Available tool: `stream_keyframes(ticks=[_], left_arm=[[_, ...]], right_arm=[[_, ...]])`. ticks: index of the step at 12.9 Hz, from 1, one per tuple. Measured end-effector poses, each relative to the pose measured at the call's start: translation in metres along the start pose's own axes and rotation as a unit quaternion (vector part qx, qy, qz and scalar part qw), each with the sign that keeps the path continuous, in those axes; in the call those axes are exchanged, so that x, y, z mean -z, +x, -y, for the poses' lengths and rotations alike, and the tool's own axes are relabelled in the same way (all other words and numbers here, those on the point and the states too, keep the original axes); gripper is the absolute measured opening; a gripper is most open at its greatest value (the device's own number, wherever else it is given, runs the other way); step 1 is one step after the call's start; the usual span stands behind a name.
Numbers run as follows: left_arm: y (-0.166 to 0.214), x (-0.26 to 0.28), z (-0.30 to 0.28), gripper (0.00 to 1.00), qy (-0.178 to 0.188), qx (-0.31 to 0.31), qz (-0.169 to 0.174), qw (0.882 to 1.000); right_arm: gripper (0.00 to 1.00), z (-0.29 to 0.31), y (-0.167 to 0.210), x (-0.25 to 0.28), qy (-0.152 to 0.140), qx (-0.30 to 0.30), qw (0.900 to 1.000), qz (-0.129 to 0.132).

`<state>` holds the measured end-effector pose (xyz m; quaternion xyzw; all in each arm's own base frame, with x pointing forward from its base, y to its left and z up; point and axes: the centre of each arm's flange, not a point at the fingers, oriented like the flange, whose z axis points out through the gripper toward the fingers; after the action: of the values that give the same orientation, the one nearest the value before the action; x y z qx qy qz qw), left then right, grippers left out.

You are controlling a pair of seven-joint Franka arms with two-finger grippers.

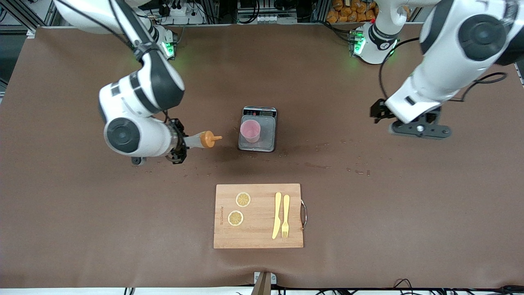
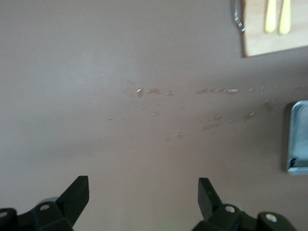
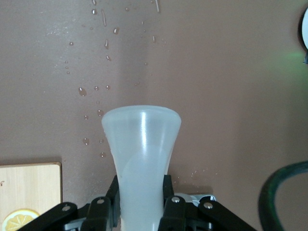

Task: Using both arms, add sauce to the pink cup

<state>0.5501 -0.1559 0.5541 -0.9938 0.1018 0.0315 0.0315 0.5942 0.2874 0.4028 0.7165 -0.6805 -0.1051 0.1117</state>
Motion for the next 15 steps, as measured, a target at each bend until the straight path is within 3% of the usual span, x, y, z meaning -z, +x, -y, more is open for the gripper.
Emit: stream_keyframes(ticks=[7, 11, 15], left_arm=[[-0.023, 0.055, 0.063, 1.0, -0.001, 0.031, 0.006, 0.999], [-0.026, 0.071, 0.073, 1.0, -0.003, 0.084, -0.005, 0.996], [-0.026, 0.075, 0.073, 1.0, -0.003, 0.09, -0.01, 0.996]], right_arm=[[0.37, -0.059, -0.084, -0.023, 0.013, -0.078, 0.989, -0.126], [0.37, -0.069, -0.083, -0.028, 0.013, -0.094, 0.979, -0.183], [0.37, -0.068, -0.08, -0.034, 0.013, -0.107, 0.973, -0.204]])
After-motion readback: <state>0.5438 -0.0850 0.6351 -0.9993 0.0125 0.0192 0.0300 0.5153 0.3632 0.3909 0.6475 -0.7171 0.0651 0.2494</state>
